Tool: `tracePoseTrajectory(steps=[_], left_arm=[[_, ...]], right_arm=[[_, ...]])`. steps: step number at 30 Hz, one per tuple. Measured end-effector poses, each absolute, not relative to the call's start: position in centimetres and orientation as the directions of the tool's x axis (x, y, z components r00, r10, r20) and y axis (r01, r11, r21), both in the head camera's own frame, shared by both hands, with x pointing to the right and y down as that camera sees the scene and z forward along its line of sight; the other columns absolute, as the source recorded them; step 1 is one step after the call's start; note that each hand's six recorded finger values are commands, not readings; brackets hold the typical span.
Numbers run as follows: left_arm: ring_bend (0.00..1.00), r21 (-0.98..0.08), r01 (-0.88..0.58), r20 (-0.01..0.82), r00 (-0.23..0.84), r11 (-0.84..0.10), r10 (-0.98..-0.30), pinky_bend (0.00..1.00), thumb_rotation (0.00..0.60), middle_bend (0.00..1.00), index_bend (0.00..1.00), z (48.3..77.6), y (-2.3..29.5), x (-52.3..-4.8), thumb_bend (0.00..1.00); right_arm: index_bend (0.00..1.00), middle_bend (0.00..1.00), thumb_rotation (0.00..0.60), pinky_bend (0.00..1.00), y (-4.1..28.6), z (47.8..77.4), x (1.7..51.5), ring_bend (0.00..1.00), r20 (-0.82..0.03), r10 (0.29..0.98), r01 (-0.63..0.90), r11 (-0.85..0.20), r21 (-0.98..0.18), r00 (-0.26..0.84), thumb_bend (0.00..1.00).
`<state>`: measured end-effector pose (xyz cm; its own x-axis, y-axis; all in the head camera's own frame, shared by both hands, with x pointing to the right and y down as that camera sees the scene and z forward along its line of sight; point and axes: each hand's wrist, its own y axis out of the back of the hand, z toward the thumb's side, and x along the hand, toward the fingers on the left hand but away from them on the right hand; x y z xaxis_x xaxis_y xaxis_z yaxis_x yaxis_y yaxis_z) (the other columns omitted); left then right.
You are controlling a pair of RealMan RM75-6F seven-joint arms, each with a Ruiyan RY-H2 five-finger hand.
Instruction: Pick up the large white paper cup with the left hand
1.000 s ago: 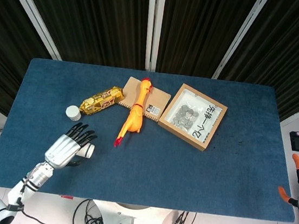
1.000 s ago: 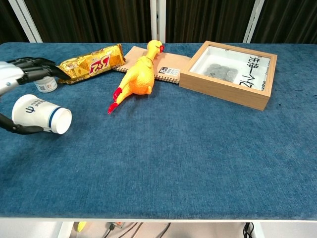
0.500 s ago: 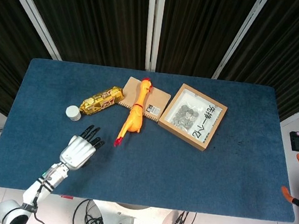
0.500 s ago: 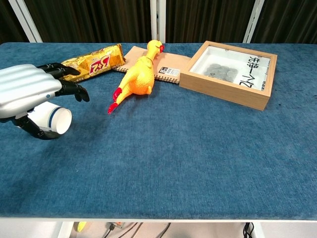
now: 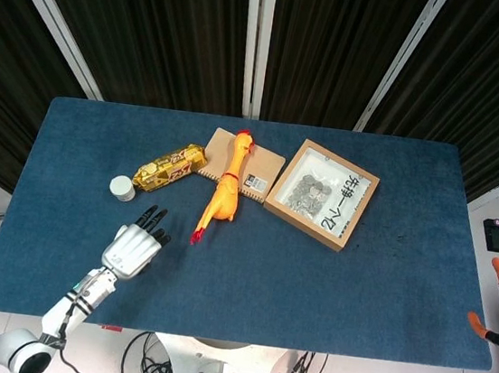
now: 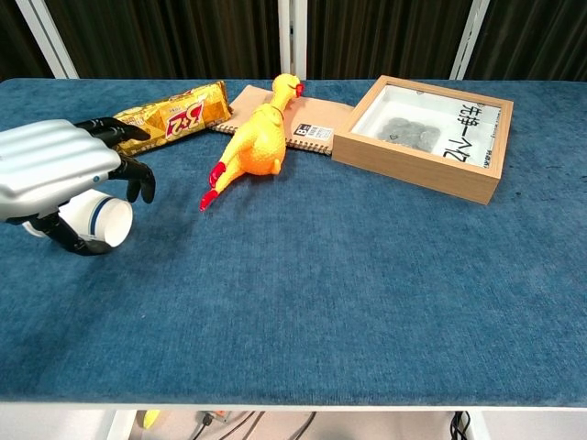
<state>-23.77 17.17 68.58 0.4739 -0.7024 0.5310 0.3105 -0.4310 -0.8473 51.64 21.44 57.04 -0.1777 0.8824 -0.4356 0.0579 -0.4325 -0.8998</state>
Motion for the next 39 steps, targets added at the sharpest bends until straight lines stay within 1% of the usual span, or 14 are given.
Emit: tracePoseTrajectory(steps=[5, 10, 13, 16, 19, 22, 25, 27, 29, 32, 35, 39], left_arm=[[0.05, -0.842, 0.335, 0.539, 0.469, -0.424, -0.700, 0.00, 0.600, 0.46, 0.45, 68.8, 17.0, -23.7, 0.20], [0.07, -0.851, 0.325, 0.523, 0.478, -0.411, -0.706, 0.00, 0.600, 0.48, 0.46, 68.5, 16.9, -23.4, 0.22], [0.08, -0.862, 0.296, 0.506, 0.488, -0.411, -0.711, 0.00, 0.600, 0.48, 0.47, 68.2, 16.8, -23.1, 0.23], [0.08, -0.876, 0.229, 0.479, 0.504, -0.424, -0.719, 0.00, 0.600, 0.48, 0.46, 67.7, 16.6, -22.7, 0.24], [0.08, -0.886, 0.116, 0.438, 0.523, -0.448, -0.731, 0.00, 0.600, 0.48, 0.46, 67.1, 16.4, -22.2, 0.24], [0.08, -0.874, -0.042, 0.389, 0.536, -0.483, -0.750, 0.00, 0.600, 0.48, 0.46, 66.6, 16.1, -22.0, 0.24], [0.08, -0.828, -0.237, 0.328, 0.530, -0.508, -0.782, 0.00, 0.600, 0.48, 0.46, 66.2, 15.6, -22.1, 0.24], [0.08, -0.776, -0.383, 0.276, 0.508, -0.501, -0.816, 0.00, 0.600, 0.48, 0.46, 66.1, 15.0, -22.6, 0.24], [0.08, -0.709, -0.521, 0.224, 0.473, -0.476, -0.852, 0.00, 0.600, 0.48, 0.46, 66.0, 14.5, -23.3, 0.24], [0.08, -0.608, -0.673, 0.168, 0.410, -0.421, -0.897, 0.00, 0.600, 0.48, 0.46, 66.4, 14.0, -24.7, 0.24], [0.08, -0.536, -0.766, 0.130, 0.340, -0.355, -0.931, 0.00, 0.600, 0.49, 0.46, 67.1, 13.8, -26.5, 0.24], [0.08, -0.513, -0.814, 0.098, 0.260, -0.273, -0.961, 0.00, 0.600, 0.49, 0.46, 67.9, 14.0, -28.6, 0.24]], right_arm=[[0.00, 0.00, 0.600, 0.00, 21.5, 57.0, 51.8, 0.00, -0.436, 0.881, 0.059, -0.433, -0.900, -0.182, 0.18], [0.00, 0.00, 0.600, 0.00, 21.5, 57.1, 51.9, 0.00, -0.436, 0.881, 0.061, -0.432, -0.900, -0.183, 0.18], [0.00, 0.00, 0.600, 0.00, 21.5, 57.0, 52.0, 0.00, -0.435, 0.882, 0.062, -0.431, -0.900, -0.184, 0.18], [0.00, 0.00, 0.600, 0.00, 21.5, 57.0, 52.1, 0.00, -0.435, 0.881, 0.063, -0.431, -0.900, -0.186, 0.18], [0.00, 0.00, 0.600, 0.00, 21.5, 57.1, 52.1, 0.00, -0.438, 0.880, 0.064, -0.434, -0.899, -0.186, 0.18], [0.00, 0.00, 0.600, 0.00, 21.5, 57.2, 52.0, 0.00, -0.440, 0.879, 0.064, -0.436, -0.898, -0.182, 0.18], [0.00, 0.00, 0.600, 0.00, 21.5, 57.2, 51.9, 0.00, -0.441, 0.879, 0.062, -0.437, -0.897, -0.180, 0.18], [0.00, 0.00, 0.600, 0.00, 21.5, 57.2, 51.9, 0.00, -0.441, 0.879, 0.060, -0.438, -0.897, -0.181, 0.18], [0.00, 0.00, 0.600, 0.00, 21.5, 57.1, 51.9, 0.00, -0.441, 0.878, 0.056, -0.438, -0.897, -0.185, 0.18], [0.00, 0.00, 0.600, 0.00, 21.5, 57.2, 51.8, 0.00, -0.443, 0.877, 0.053, -0.441, -0.896, -0.186, 0.18], [0.00, 0.00, 0.600, 0.00, 21.4, 57.2, 51.5, 0.00, -0.445, 0.877, 0.050, -0.443, -0.895, -0.180, 0.18], [0.00, 0.00, 0.600, 0.00, 21.4, 57.5, 51.1, 0.00, -0.451, 0.876, 0.047, -0.450, -0.892, -0.173, 0.18]])
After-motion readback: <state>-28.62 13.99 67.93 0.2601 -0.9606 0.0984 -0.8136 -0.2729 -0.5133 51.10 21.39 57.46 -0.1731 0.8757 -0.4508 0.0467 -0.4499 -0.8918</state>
